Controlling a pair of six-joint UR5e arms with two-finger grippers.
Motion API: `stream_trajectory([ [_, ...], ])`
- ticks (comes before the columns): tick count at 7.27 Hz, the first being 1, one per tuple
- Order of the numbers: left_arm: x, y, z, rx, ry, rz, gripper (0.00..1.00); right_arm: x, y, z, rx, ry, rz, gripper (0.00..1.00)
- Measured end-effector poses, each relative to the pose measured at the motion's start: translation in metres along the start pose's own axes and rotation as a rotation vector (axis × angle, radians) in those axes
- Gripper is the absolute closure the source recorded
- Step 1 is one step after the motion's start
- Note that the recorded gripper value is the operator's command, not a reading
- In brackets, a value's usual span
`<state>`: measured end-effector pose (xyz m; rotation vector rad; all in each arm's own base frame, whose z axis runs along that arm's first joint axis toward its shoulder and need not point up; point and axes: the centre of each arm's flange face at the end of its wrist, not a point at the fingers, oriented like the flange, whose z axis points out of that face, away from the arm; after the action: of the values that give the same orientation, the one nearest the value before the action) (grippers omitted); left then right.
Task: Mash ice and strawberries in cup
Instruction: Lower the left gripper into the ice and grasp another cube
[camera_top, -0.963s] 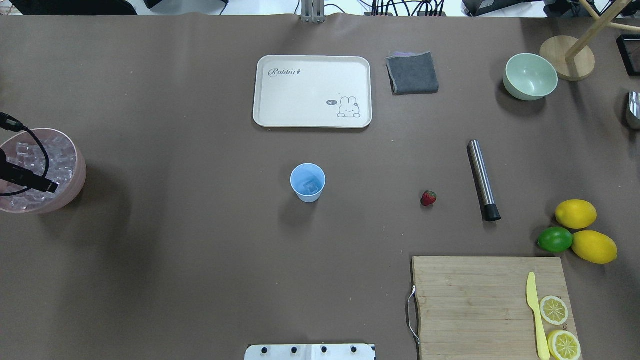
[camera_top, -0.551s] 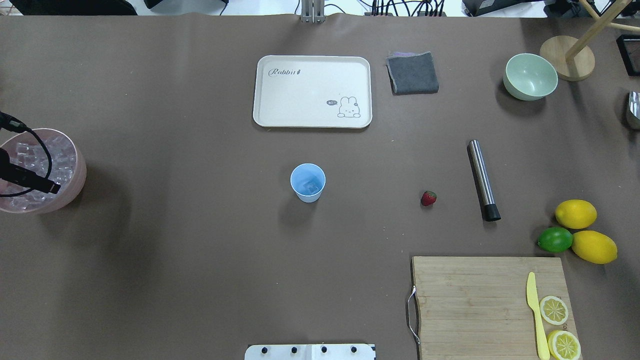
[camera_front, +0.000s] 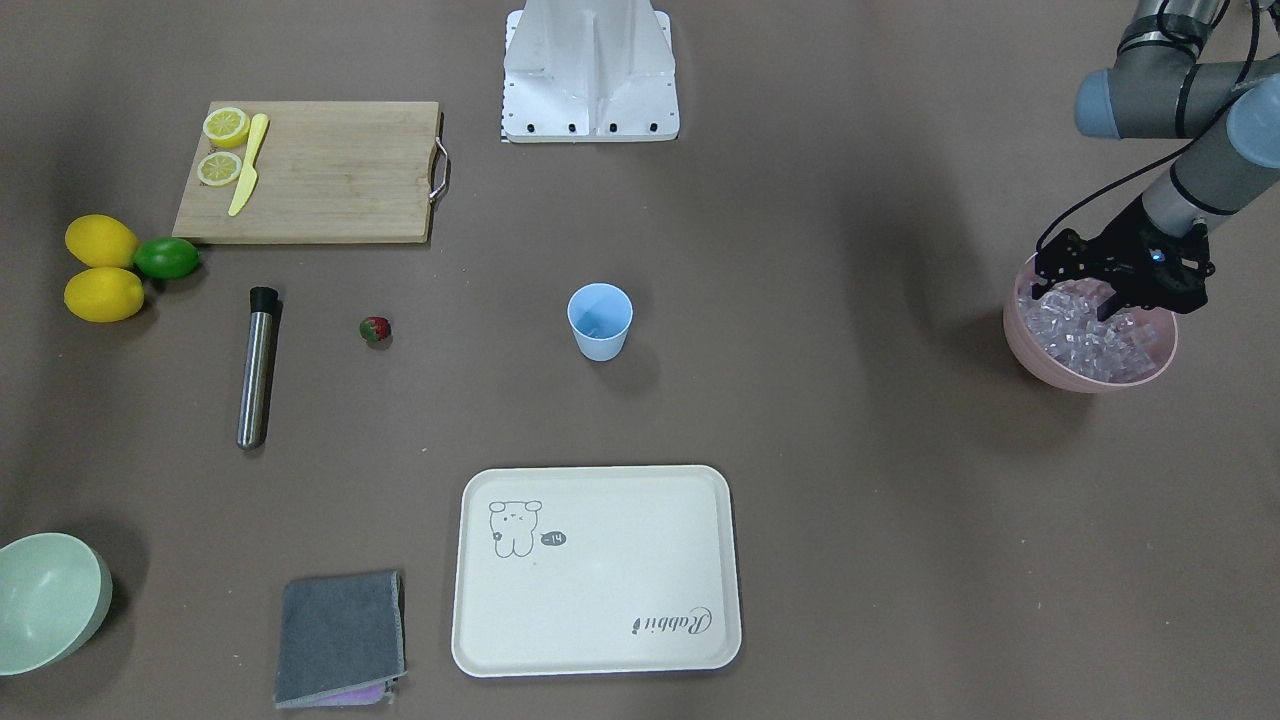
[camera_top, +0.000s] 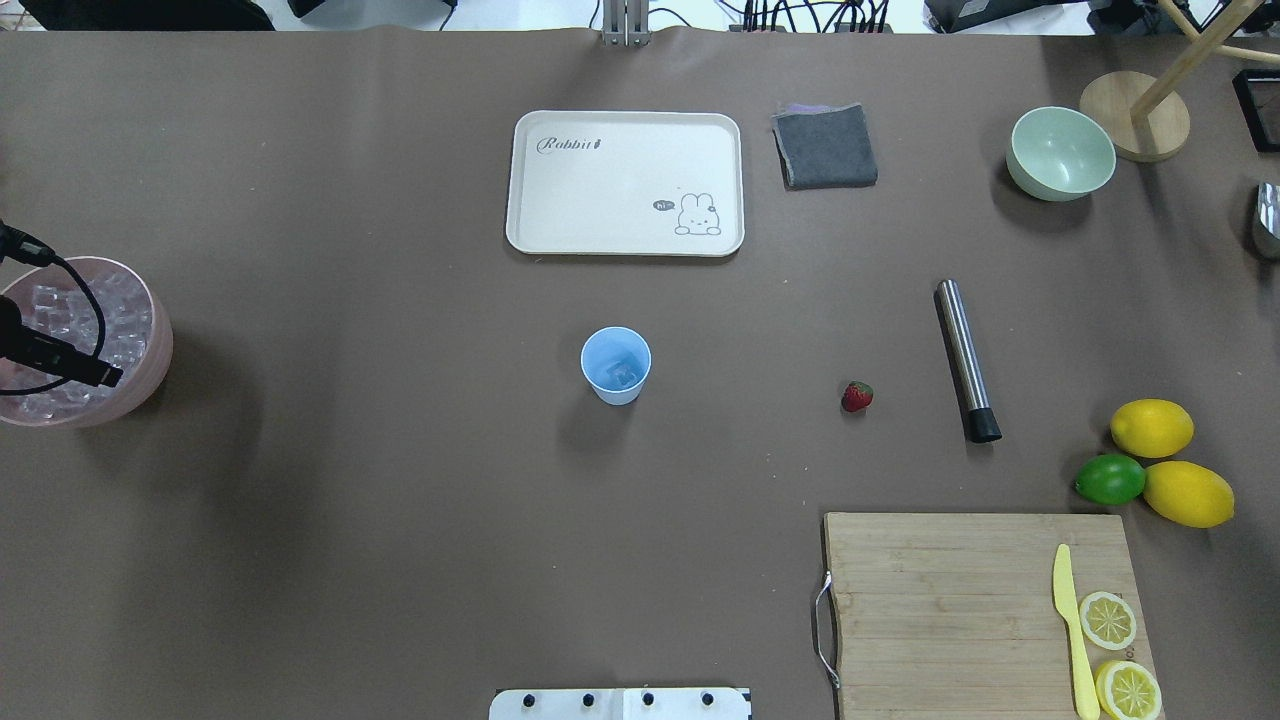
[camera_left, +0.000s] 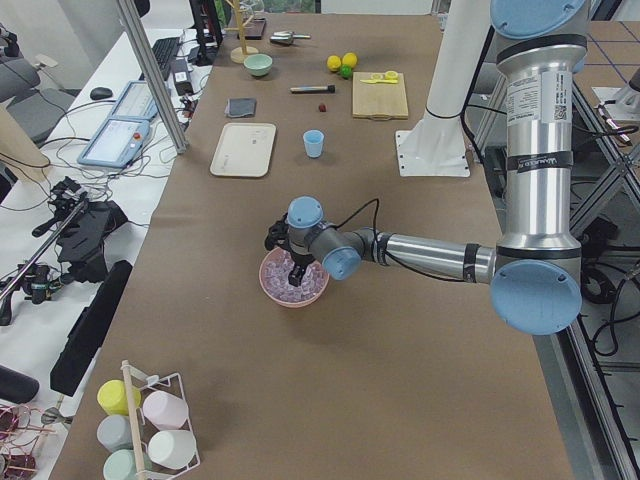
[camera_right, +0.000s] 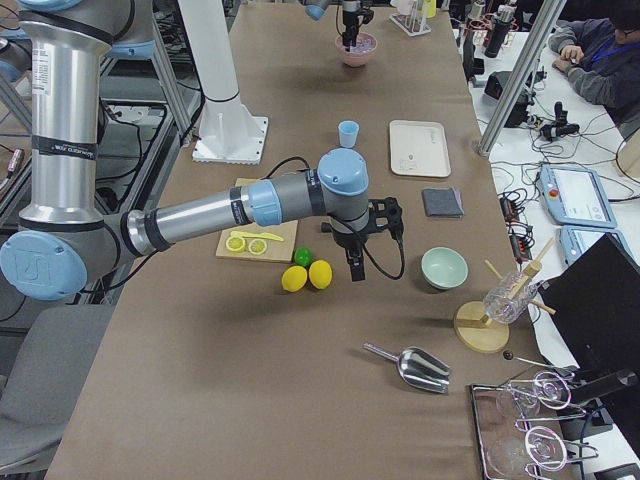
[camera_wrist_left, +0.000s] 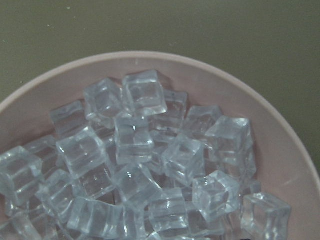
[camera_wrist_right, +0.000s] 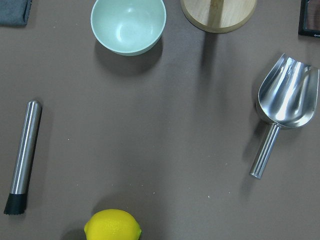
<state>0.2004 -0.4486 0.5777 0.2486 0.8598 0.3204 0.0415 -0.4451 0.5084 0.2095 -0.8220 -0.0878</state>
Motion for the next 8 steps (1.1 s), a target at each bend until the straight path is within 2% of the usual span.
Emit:
stream_trajectory([
  [2,-0.0008,0.0010,0.0001,0.002,-0.003,0.002,0.24,-0.0004,0.0000,-0.0004,0.001,0.000,-0.001,0.00],
  [3,-0.0015,0.0017,0.0002,0.002,-0.005,0.001,0.37,-0.0004,0.0000,-0.0004,0.001,0.000,-0.001,0.00],
  [6,-0.0020,0.0024,0.0002,0.002,-0.006,0.001,0.66,-0.0001,0.0000,-0.0001,0.000,0.000,-0.002,0.00],
  [7,-0.0017,0.0022,0.0001,0.002,-0.005,0.002,0.75,-0.0002,0.0000,-0.0002,0.000,0.000,-0.002,0.00],
  [8,0.0001,0.0017,-0.0010,0.003,-0.002,0.004,0.77,-0.0004,0.0000,-0.0004,0.001,0.000,-0.002,0.00],
])
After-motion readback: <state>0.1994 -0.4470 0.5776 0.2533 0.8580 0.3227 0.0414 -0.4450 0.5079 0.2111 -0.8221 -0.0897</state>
